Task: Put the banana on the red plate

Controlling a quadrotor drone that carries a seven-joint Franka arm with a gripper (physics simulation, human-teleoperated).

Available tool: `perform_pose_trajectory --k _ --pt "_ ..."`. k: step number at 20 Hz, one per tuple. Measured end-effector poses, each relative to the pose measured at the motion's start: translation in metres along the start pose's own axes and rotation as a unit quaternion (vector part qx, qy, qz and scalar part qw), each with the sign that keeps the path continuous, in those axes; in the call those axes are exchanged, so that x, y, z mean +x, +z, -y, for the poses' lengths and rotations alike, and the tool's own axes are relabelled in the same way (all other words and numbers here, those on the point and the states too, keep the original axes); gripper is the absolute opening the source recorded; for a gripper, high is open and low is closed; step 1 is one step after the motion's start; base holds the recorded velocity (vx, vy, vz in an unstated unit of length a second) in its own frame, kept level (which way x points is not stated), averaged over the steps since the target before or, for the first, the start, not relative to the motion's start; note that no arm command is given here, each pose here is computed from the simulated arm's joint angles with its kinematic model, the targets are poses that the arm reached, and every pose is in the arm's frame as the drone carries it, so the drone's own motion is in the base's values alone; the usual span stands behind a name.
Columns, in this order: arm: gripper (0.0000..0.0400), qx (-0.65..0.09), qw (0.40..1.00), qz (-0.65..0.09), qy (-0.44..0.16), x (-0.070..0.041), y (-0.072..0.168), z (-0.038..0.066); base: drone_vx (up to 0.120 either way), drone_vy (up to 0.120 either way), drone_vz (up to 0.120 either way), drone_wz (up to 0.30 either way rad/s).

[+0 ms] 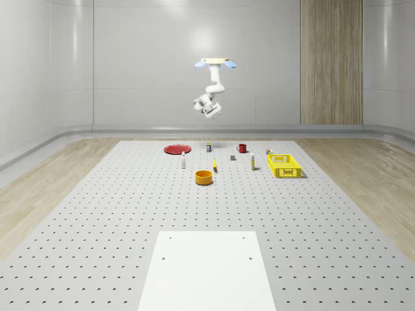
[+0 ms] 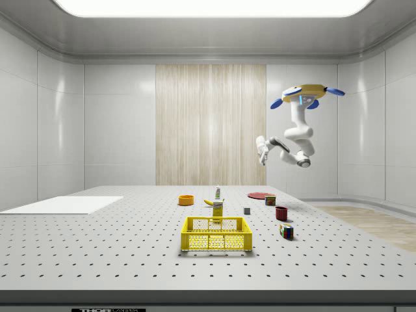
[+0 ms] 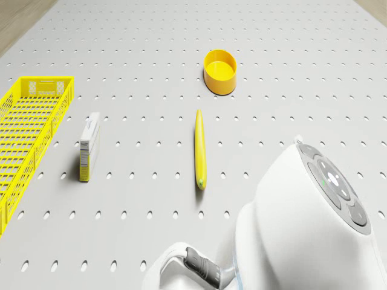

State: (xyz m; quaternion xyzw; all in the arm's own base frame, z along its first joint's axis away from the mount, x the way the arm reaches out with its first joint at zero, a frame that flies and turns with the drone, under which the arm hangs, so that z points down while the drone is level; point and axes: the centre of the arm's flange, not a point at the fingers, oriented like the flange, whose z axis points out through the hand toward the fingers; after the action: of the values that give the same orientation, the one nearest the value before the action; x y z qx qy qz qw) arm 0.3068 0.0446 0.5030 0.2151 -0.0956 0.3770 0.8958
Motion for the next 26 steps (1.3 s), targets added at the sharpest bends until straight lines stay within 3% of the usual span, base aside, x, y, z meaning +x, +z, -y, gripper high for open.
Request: perform_pose_trajectory --k 4,9,16,22,26 --pt "0.04 -0.084 0.993 -0.086 -0.003 -0.017 0.002 0.017 0.12 0.0 -0.12 0.0" --pt "0.04 -0.131 0.982 -0.136 -0.005 -0.026 0.006 0.026 0.12 -0.072 -0.12 0.0" --pt "0.04 -0.154 0.975 -0.16 -0.006 -0.031 0.009 0.03 0.12 -0.109 -0.109 0.0" --pt "0.04 -0.159 0.973 -0.166 -0.006 -0.032 0.009 0.031 0.12 0.0 0.0 0.0" --pt "0.04 -0.161 0.973 -0.168 -0.006 -0.032 0.009 0.031 0.12 0.11 0.0 0.0"
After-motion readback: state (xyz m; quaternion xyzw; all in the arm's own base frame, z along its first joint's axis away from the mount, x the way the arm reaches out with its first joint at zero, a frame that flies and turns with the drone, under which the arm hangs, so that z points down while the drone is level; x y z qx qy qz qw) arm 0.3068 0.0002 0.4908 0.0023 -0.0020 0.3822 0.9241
